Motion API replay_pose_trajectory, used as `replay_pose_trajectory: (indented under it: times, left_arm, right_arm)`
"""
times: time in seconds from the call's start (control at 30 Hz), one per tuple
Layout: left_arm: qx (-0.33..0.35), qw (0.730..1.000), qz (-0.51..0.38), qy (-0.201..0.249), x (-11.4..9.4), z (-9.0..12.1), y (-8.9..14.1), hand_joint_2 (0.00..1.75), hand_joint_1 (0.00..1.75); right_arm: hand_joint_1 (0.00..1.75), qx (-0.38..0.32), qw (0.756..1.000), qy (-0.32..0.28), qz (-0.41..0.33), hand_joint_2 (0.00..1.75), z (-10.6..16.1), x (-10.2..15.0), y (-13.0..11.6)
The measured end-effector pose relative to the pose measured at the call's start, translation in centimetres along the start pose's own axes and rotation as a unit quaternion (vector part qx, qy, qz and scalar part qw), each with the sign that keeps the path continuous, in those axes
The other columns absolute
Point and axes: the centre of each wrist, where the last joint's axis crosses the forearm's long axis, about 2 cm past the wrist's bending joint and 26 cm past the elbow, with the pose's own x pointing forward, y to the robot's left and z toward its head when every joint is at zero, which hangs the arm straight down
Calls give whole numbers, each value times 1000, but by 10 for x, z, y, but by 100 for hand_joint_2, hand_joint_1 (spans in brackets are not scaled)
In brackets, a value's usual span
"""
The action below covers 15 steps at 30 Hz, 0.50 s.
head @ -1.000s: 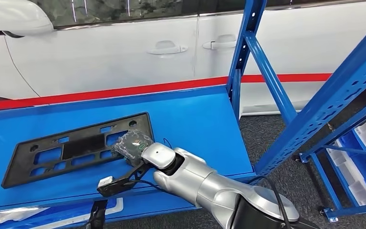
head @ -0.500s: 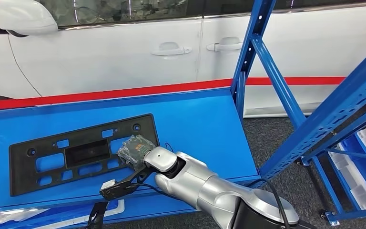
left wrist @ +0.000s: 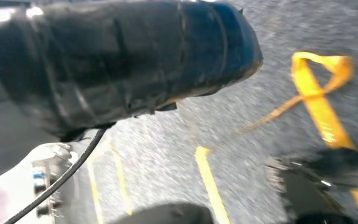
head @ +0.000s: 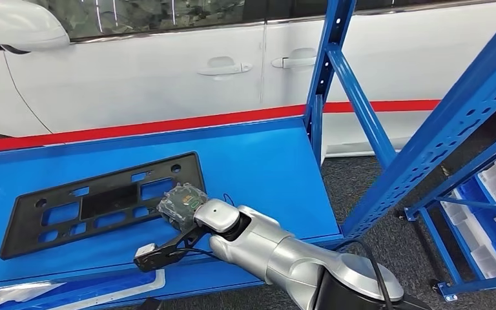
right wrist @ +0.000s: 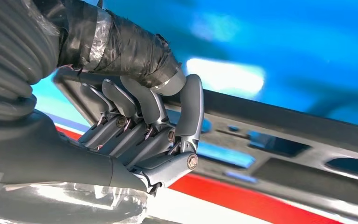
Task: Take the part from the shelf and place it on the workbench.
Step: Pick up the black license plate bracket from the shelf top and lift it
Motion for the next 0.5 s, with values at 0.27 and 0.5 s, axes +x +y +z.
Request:
replay_pose_trajectory:
  times: [0.27, 0.5]
  left_arm:
    - [5, 1000, -12, 9, -14, -4, 15, 0, 0]
    - [4, 999, -21, -39, -17, -5, 16, 0, 0]
  right_arm:
    - [0, -34, 999, 0, 10, 131, 0, -2, -3]
    - [0, -111, 993, -6, 33, 0, 1, -3, -8]
